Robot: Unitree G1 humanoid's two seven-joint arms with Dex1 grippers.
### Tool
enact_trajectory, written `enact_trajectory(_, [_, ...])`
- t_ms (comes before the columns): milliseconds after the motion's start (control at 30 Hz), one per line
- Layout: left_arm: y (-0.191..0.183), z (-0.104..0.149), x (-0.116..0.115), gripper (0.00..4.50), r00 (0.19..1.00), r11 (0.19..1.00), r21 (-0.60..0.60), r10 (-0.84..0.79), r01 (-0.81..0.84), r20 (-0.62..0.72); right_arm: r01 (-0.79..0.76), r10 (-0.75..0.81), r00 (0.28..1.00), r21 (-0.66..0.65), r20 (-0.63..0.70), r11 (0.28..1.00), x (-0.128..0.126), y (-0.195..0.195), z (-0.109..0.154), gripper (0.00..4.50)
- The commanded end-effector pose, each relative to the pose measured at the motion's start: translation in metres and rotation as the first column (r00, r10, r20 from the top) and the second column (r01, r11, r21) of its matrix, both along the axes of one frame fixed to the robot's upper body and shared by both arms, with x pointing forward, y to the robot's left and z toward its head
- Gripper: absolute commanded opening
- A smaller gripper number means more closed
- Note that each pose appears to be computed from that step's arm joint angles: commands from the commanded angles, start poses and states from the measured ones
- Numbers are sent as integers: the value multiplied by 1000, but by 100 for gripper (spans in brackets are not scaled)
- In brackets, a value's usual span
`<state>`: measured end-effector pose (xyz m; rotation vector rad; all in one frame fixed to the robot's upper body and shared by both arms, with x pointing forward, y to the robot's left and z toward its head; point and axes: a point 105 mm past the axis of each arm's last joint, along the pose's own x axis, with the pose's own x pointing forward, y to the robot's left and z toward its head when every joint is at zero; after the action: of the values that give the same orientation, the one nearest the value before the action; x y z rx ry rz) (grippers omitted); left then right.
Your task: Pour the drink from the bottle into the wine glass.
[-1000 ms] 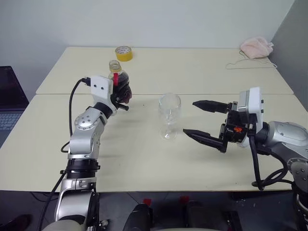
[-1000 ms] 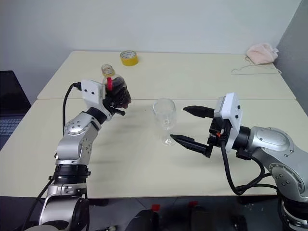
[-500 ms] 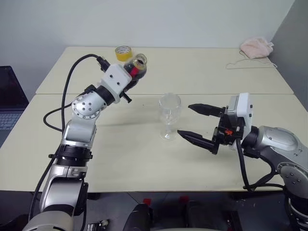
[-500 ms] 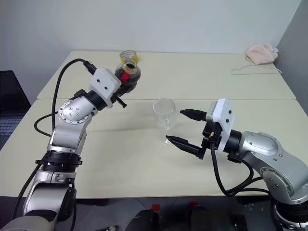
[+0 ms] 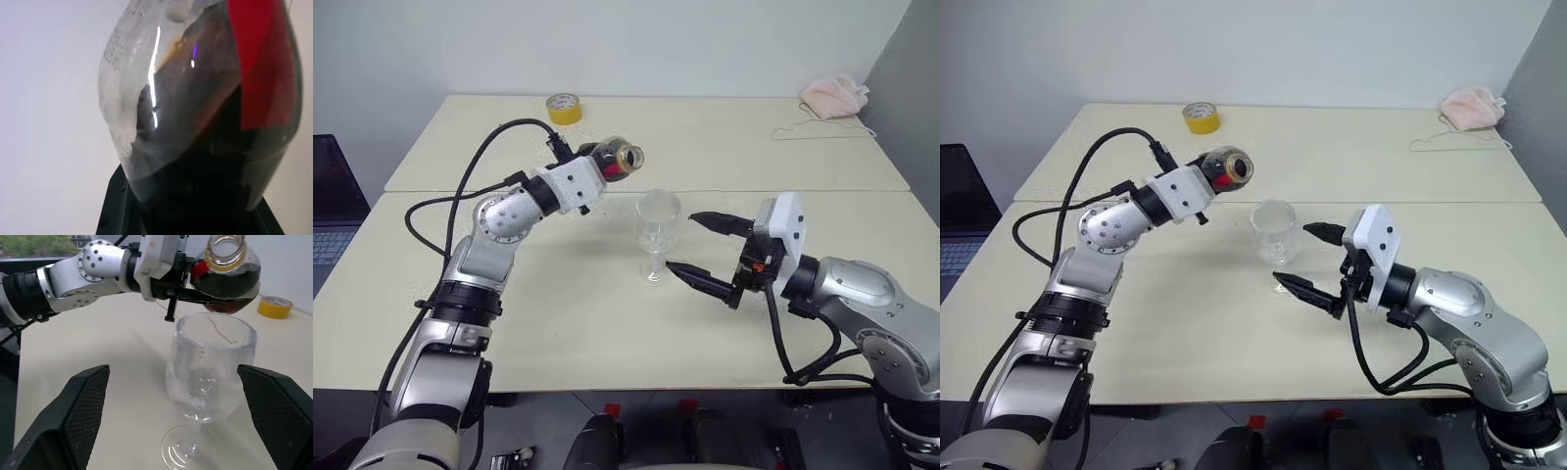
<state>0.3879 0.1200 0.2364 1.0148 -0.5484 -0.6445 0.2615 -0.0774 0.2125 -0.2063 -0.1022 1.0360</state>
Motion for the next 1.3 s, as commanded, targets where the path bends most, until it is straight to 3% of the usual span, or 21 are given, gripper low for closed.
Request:
enact_trajectory(33, [-3, 28, -6, 79, 990, 999, 29, -32, 28, 137, 17, -18, 998, 11, 61, 1000, 3, 2, 9, 450])
enact_trajectory(567, [-7, 30, -9, 79, 953, 981, 192, -71, 14, 295, 8, -12, 996, 39, 92, 999, 7, 18, 16, 450])
enact_trajectory(1000, [-10, 30, -7, 76, 941, 977, 215, -77, 4, 331, 35, -33, 998, -34, 56, 999, 9, 14, 1, 450])
enact_trajectory(1300, [-8, 29, -6, 76, 935, 973, 232, -84, 2, 345, 41, -38, 997, -52, 65, 998, 3, 4, 7, 450])
